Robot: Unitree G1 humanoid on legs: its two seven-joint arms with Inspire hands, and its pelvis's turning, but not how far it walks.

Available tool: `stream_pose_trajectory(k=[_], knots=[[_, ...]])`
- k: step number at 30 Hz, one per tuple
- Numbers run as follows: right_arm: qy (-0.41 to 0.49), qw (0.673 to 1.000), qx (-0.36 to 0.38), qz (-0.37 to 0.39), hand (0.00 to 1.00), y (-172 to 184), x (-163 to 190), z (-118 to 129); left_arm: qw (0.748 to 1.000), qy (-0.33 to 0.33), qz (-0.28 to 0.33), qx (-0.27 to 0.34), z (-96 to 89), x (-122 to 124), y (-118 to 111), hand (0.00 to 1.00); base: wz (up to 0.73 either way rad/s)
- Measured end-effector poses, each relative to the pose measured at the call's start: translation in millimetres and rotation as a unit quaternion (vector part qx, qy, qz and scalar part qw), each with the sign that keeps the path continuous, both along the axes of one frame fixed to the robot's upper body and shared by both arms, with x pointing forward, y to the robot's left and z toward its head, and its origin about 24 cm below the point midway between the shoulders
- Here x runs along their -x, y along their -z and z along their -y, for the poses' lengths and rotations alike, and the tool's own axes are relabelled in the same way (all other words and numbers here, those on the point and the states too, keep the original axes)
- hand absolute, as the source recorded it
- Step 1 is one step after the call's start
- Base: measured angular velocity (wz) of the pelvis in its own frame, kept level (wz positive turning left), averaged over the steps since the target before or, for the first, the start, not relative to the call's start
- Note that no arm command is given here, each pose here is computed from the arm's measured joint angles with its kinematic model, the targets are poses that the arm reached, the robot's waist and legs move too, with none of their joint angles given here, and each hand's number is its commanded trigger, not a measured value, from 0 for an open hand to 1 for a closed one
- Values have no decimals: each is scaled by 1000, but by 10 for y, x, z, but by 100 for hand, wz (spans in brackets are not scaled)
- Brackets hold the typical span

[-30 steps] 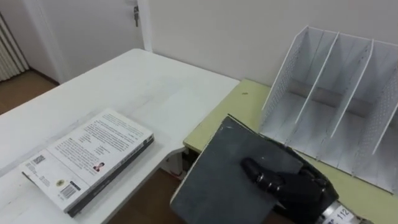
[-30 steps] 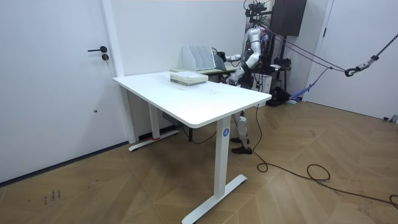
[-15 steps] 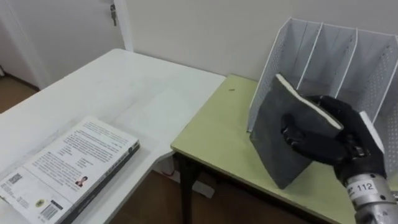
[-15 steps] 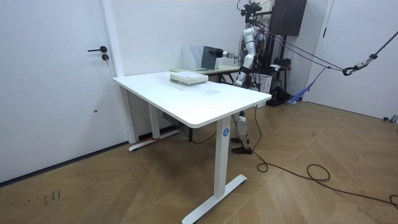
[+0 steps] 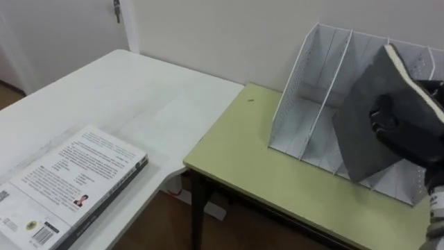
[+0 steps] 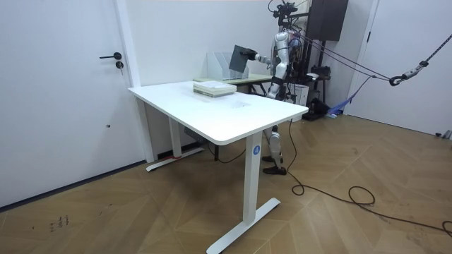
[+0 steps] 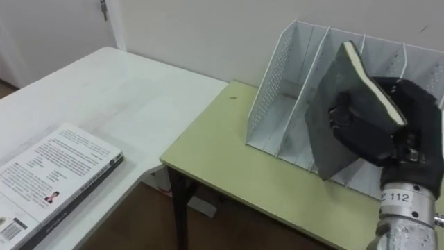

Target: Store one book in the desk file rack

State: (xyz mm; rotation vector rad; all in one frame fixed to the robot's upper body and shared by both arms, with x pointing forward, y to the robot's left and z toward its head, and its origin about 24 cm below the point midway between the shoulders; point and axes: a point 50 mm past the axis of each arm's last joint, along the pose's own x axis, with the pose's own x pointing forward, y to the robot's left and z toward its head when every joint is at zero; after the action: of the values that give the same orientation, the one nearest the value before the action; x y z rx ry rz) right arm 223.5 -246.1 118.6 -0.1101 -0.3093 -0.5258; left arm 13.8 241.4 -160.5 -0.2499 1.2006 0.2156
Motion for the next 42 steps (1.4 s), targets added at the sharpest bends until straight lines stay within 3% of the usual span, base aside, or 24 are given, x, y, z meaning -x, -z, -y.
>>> stream_pose_trajectory(k=[15,42], knots=[[19,997,18,71,100,-299,-70,-28,999,-9,-31,-24,-92,115,6,0,-4],[30,998,17,48,100,-210,-98,49,998,-10,-35,-42,-126,104,1,0,2]])
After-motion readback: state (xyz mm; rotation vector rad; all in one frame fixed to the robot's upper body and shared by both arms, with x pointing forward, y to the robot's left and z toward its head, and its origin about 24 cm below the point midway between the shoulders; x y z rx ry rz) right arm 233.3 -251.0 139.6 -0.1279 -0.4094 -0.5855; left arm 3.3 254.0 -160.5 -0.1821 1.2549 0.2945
